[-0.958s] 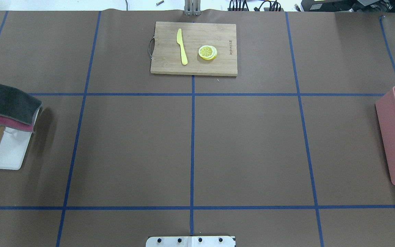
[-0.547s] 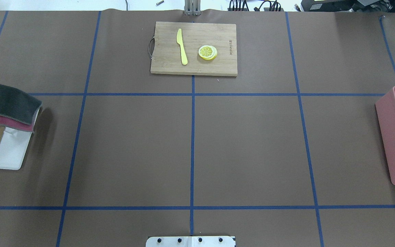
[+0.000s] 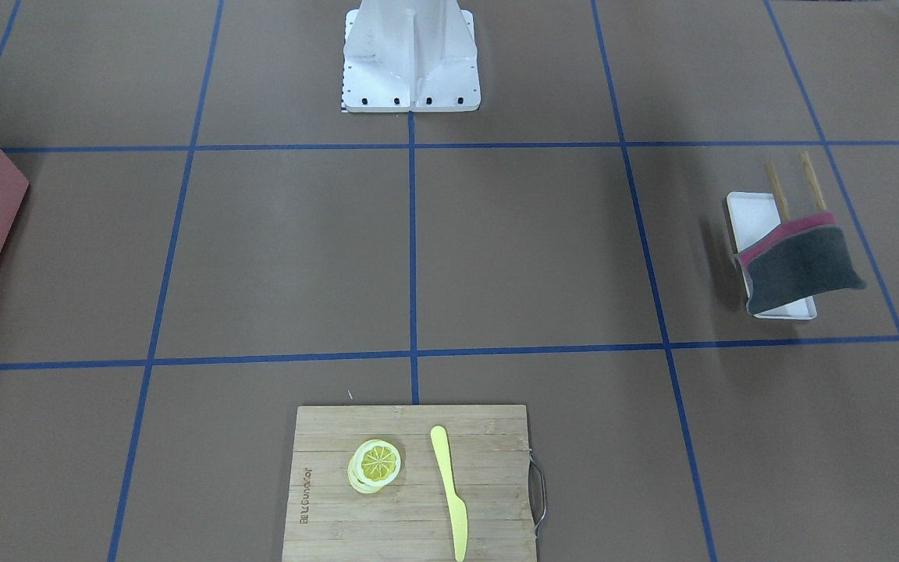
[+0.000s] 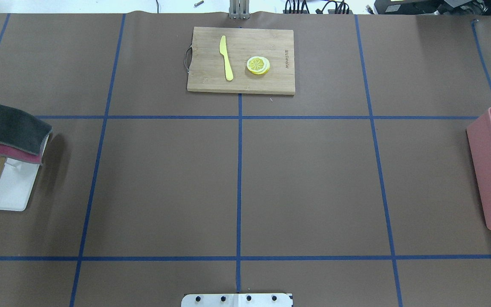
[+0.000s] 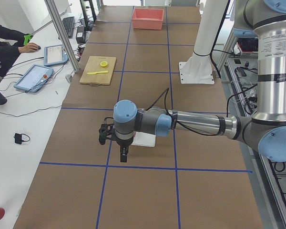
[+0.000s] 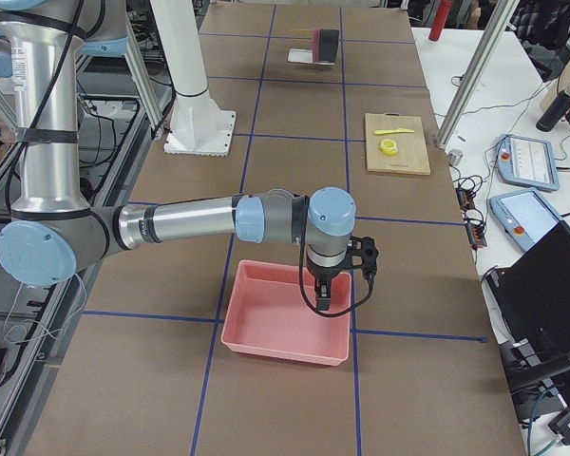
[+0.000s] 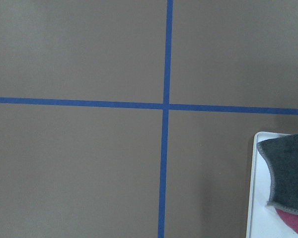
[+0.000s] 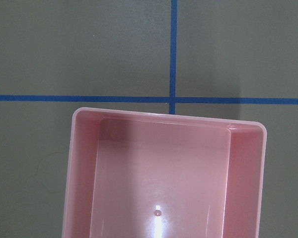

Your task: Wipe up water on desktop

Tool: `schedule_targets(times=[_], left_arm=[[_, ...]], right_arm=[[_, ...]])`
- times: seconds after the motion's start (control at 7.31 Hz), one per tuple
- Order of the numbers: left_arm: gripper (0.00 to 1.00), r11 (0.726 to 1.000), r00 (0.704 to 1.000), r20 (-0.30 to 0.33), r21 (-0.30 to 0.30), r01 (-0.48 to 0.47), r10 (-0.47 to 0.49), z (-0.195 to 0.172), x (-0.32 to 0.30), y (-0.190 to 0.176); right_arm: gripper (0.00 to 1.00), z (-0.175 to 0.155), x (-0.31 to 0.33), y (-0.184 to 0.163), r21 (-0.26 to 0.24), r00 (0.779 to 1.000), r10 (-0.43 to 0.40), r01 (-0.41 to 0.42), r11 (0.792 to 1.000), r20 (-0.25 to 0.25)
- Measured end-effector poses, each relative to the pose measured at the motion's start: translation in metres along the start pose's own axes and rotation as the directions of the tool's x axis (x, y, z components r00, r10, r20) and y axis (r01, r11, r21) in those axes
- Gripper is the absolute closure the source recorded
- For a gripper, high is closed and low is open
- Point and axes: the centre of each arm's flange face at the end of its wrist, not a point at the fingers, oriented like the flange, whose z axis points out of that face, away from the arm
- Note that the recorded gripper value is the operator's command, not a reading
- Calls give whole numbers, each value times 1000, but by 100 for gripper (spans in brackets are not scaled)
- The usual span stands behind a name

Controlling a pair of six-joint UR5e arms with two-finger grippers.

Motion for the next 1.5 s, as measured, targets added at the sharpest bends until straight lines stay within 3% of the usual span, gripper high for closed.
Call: schedule_targets(times=[1.09, 1.5], left_arm=[[2, 1000, 1000, -9, 22, -15, 15, -6, 4, 14], [2, 1000, 997, -81, 19, -16, 18, -11, 17, 11]], right_arm=[[0, -2, -5, -5, 4, 1000, -5, 5, 1000, 18], [0, -6, -10, -11, 14, 999, -30, 30, 999, 19]])
